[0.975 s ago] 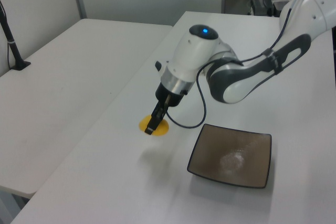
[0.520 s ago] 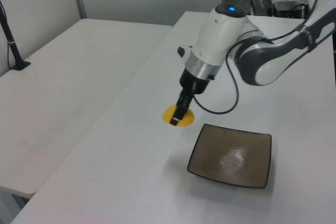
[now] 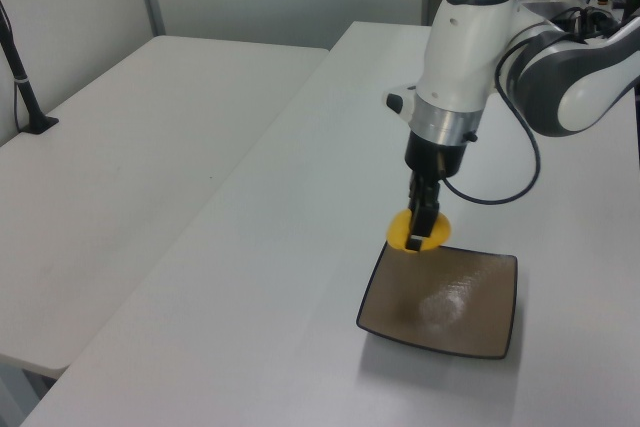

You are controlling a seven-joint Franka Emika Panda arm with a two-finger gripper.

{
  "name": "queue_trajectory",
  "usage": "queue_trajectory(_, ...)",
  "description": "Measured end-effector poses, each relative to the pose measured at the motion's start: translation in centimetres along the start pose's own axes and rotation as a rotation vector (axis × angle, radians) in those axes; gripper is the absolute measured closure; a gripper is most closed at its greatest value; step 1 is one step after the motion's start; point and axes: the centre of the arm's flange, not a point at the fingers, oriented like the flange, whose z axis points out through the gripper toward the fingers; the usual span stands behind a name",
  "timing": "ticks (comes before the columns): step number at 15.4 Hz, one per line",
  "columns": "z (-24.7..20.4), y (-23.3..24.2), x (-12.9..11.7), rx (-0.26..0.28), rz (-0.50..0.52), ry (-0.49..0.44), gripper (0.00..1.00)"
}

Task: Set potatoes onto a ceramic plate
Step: 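Lift the potato and carry it over the brown square plate, then lower the potato onto the plate and open the gripper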

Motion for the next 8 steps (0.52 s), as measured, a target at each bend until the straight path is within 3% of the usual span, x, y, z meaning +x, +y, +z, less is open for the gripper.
queue_trajectory(6,3.4,-1.0,-1.3,-0.001,-0.048,-0.077,0.32)
queue_trajectory(8,4.3,-1.0,-1.3,-0.001,-0.061,-0.091,0.22)
